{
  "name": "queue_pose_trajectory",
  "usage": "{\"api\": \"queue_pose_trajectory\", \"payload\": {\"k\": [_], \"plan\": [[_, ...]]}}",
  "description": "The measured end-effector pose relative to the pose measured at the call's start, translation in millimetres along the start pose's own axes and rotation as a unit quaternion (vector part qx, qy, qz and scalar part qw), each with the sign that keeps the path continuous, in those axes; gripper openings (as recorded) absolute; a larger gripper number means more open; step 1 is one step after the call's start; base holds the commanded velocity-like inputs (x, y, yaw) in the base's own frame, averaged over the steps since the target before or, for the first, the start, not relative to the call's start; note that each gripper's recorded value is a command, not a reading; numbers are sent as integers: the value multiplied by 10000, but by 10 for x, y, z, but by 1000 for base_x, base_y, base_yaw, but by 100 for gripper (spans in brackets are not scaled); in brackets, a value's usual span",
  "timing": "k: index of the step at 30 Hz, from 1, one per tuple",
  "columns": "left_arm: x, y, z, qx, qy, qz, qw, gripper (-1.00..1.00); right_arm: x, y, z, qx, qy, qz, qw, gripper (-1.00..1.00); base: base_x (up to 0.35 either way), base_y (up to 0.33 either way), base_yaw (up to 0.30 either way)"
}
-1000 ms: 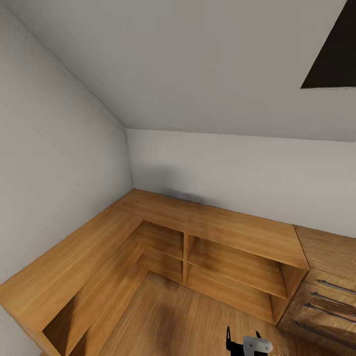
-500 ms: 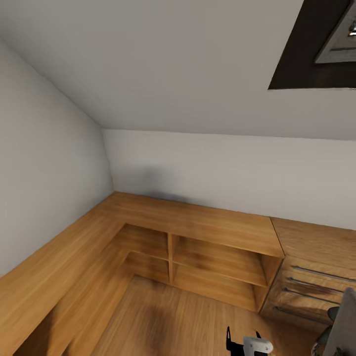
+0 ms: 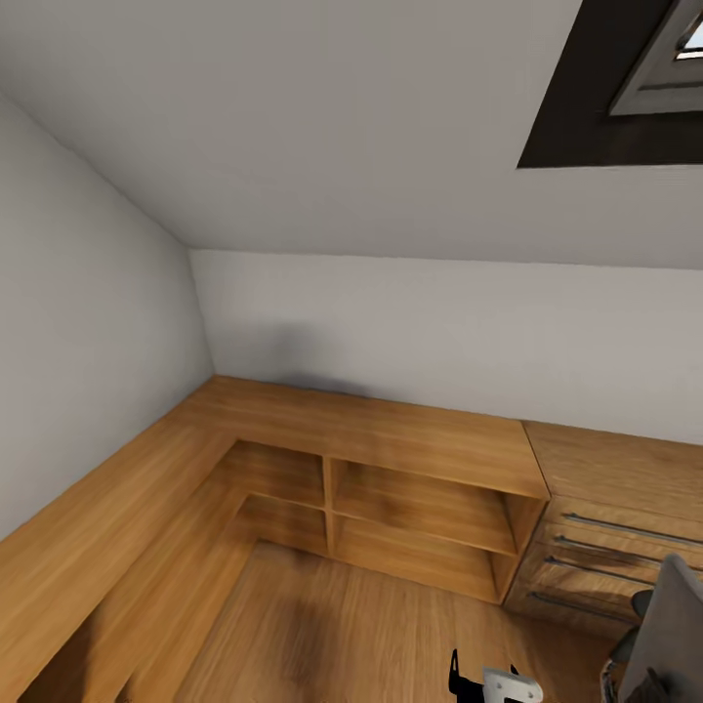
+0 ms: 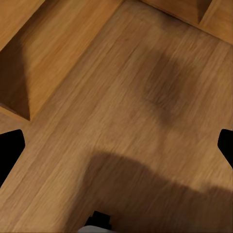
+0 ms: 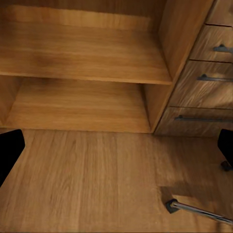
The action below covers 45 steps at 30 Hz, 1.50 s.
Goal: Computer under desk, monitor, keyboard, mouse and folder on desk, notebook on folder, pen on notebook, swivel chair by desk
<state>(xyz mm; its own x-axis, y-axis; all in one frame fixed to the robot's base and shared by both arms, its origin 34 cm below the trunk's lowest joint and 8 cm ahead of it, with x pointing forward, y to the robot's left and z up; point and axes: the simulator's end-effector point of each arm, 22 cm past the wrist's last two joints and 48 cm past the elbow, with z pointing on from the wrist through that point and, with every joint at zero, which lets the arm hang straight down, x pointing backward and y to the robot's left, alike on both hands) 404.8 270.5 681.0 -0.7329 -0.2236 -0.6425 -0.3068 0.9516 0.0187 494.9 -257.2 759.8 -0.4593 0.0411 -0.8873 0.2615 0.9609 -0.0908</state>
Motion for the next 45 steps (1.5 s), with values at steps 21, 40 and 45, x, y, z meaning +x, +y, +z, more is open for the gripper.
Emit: {"api": "queue_pose_trajectory", "payload": {"k": [21, 40, 45], "plan": [[118, 40, 6, -41, 129, 27, 9999, 100, 134, -12, -16, 12, 147, -34, 9999, 100, 249, 97, -112], [119, 43, 9, -49, 132, 27, 9999, 100, 136, 1, -14, -19, 144, -62, 9999, 100, 38, 11, -295], [119, 43, 9, -50, 131, 27, 9999, 100, 135, 2, -13, -25, 141, -70, 9999, 100, 0, 0, -300]]}}
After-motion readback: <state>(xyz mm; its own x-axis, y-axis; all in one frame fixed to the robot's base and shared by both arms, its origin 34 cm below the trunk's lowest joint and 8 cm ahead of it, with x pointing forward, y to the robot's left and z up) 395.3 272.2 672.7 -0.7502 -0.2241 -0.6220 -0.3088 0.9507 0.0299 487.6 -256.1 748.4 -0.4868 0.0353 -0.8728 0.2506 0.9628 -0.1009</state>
